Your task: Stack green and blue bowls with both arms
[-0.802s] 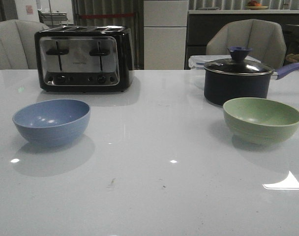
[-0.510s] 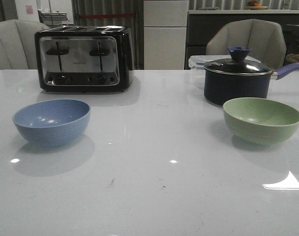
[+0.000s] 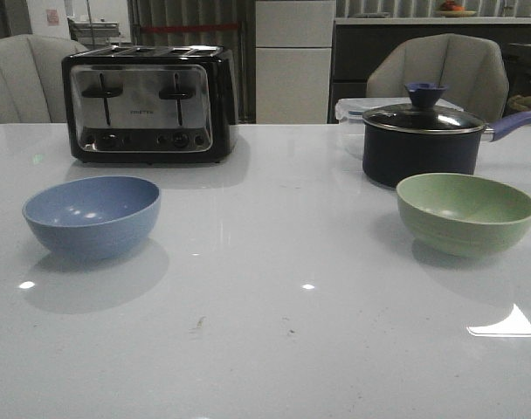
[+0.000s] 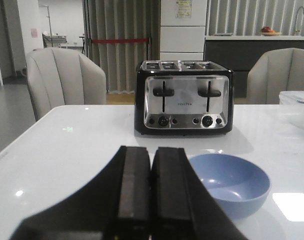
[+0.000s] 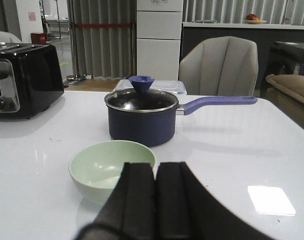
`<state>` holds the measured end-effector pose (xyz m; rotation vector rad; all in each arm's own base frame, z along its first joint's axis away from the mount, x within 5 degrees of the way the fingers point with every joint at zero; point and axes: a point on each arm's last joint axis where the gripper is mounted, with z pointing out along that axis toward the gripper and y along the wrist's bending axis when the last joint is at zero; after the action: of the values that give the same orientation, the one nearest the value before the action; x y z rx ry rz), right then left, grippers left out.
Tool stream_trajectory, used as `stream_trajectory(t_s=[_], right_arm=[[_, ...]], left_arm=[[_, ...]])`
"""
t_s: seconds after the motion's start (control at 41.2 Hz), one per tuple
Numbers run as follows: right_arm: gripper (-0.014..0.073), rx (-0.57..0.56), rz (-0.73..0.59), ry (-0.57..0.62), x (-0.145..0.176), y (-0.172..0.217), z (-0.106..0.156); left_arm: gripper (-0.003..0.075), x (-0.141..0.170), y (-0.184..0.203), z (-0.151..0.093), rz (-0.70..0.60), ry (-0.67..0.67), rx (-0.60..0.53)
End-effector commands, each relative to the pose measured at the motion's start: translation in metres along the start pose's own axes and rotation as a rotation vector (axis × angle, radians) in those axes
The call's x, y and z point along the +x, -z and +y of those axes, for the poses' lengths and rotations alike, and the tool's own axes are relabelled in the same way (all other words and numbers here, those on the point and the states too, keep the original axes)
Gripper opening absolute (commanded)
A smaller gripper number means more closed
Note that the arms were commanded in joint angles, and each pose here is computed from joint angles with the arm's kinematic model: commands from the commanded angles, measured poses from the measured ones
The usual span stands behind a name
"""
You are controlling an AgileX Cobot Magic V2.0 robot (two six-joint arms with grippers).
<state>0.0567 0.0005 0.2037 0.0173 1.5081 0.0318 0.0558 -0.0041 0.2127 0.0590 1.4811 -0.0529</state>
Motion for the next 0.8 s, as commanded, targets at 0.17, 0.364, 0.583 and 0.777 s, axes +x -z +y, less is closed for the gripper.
stream_trajectory(t_s=[0.17,0.364,0.583,0.777], right_arm=[[0.0027,-0.001,-0.185,0.012,-0.074,0.016,0.002],[0.0027,0.003,-0.120,0.011,-0.126,0.022,0.004],[0.0027,0.010,0.058,0.010,-0.158,0.004,0.004],[0.0027,0.016,0.241,0.010,-0.149,-0.022,0.004]], left_arm=[[0.0100,-0.067,0.013,0.001,-0.231,0.013,0.003],[0.0101,-0.118,0.016,-0.001,-0.162,0.006,0.027],[0.0101,-0.151,-0.001,-0.004,0.073,-0.001,0.061],[0.0101,-0.146,-0.024,-0.005,0.210,0.000,0.068]])
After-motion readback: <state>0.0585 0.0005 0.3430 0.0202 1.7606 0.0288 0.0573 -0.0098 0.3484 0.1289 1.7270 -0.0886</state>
